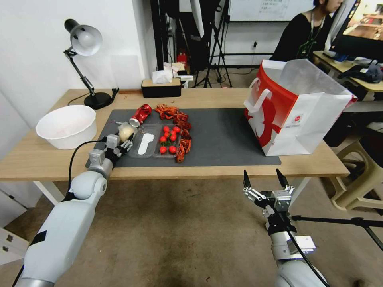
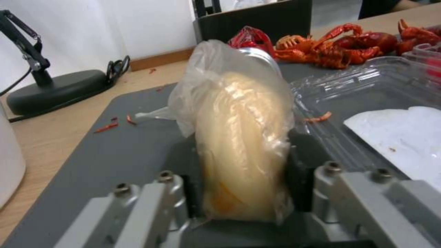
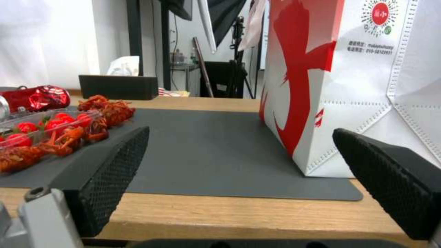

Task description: Pick up the trash from the table and place it into the takeout bag.

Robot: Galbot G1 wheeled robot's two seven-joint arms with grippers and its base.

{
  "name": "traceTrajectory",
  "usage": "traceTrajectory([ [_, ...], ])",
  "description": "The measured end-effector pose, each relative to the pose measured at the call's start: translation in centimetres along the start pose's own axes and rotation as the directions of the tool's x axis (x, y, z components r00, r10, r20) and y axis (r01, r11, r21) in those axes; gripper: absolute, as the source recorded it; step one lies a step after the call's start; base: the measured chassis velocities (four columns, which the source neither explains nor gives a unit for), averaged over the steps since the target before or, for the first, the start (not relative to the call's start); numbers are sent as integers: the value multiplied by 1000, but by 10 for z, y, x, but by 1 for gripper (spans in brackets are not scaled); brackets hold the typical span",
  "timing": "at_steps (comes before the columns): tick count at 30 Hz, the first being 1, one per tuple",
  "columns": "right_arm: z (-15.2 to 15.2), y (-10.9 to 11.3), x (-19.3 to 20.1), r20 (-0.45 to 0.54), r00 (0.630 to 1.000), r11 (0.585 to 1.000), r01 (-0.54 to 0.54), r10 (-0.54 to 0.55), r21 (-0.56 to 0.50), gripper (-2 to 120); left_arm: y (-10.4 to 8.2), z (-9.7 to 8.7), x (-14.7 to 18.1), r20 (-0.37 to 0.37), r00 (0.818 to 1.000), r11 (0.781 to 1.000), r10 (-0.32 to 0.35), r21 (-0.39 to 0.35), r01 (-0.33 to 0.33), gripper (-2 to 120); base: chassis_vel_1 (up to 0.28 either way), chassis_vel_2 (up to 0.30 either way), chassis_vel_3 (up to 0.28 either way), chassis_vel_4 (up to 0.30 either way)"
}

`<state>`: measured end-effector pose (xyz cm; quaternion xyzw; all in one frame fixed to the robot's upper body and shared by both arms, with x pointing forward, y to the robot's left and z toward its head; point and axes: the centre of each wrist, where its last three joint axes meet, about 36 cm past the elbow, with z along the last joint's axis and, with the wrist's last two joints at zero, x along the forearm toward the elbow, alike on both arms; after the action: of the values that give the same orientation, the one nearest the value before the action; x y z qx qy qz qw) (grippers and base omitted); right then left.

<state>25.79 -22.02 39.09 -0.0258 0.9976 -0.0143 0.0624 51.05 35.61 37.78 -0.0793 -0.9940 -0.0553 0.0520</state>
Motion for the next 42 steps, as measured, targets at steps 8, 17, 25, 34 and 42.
traceTrajectory([
  [8, 0, 1, -1, -1, 1000, 1000, -1, 1, -2, 100, 4, -4, 0, 9, 1000, 1000, -1, -12, 1, 11, 0, 0, 0, 0],
  [17, -2, 1, -1, 3, 1000, 1000, -1, 1, -4, 100, 2, -28, 9, 74, 997, 1000, 22, -18, -21, 7, 0, 0, 0, 0],
  [25, -3, 2, -1, 6, 1000, 1000, 2, -2, -7, 100, -26, -91, 12, 243, 957, 983, 156, 57, -175, 7, 0, 0, 0, 0],
  [34, -4, 0, -2, 9, 1000, 1000, -3, 3, -2, 100, -81, -148, -25, 400, 790, 851, 464, 48, -524, 7, 0, 0, 0, 0],
  [42, -5, -5, -4, 15, 1000, 1000, -14, 13, 11, 100, -150, -198, -74, 417, 667, 733, 617, 3, -680, 7, 0, 0, 0, 0],
])
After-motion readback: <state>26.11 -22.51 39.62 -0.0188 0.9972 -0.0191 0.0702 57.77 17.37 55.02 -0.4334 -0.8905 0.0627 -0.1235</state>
